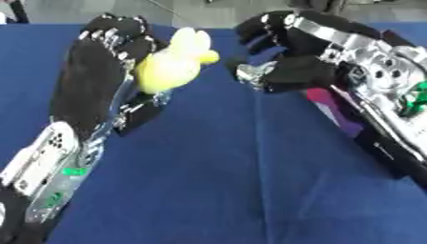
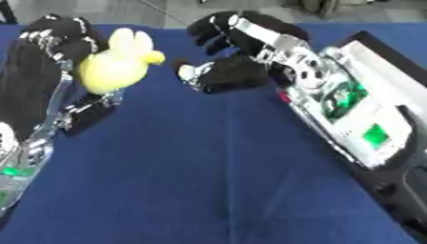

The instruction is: Pick up the objects with one hand, pass them to the other hand, and then place them into the box on the other side of the table.

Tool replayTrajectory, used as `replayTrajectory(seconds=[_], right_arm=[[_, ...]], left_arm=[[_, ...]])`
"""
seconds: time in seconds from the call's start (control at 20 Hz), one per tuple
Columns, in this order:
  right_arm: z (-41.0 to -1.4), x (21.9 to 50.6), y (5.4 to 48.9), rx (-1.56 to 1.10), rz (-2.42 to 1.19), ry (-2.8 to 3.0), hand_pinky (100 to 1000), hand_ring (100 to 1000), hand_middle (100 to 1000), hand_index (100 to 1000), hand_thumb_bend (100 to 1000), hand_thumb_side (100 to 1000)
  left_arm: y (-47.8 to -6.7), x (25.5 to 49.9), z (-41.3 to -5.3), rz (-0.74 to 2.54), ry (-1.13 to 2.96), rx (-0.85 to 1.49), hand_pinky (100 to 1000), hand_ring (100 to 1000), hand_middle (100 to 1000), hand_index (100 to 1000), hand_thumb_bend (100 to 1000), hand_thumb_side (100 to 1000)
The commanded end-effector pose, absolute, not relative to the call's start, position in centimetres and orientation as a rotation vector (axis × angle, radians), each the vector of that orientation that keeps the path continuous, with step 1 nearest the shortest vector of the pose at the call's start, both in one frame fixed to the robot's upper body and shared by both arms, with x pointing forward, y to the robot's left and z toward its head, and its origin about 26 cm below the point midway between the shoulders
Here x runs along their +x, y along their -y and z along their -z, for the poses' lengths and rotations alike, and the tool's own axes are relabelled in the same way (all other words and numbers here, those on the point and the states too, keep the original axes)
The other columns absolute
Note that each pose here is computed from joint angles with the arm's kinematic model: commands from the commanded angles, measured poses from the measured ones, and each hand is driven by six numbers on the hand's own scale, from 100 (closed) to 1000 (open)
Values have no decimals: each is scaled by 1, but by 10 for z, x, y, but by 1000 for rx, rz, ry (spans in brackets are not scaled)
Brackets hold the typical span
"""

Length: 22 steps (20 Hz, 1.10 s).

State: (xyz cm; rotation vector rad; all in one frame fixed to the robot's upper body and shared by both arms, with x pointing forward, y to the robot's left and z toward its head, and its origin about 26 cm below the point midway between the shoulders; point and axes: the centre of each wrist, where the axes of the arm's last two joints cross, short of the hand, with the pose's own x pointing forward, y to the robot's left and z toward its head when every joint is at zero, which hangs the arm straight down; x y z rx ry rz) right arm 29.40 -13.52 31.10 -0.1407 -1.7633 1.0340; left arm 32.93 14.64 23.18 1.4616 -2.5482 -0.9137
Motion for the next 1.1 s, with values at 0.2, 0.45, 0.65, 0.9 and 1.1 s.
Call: replayTrajectory(seconds=[0.2,0.45,0.65,0.9,1.1], right_arm=[[-317,287,125,-56,-1049,1794,697,854,813,861,211,326],[-314,285,118,-25,-1053,1789,698,857,814,862,208,327],[-316,284,115,-16,-1041,1814,696,858,813,861,203,322],[-313,282,111,2,-1034,1812,697,860,814,861,205,319],[-308,282,109,0,-1051,1799,707,868,819,866,217,309]], left_arm=[[-140,334,-233,1026,2501,1498,632,481,467,517,100,100],[-134,331,-241,1201,2428,1632,621,496,478,523,100,100],[-128,328,-247,1223,2430,1677,617,497,479,524,100,100],[-123,328,-250,1197,2423,1677,607,493,477,523,100,100],[-120,328,-251,1158,2420,1674,597,489,475,522,100,100]])
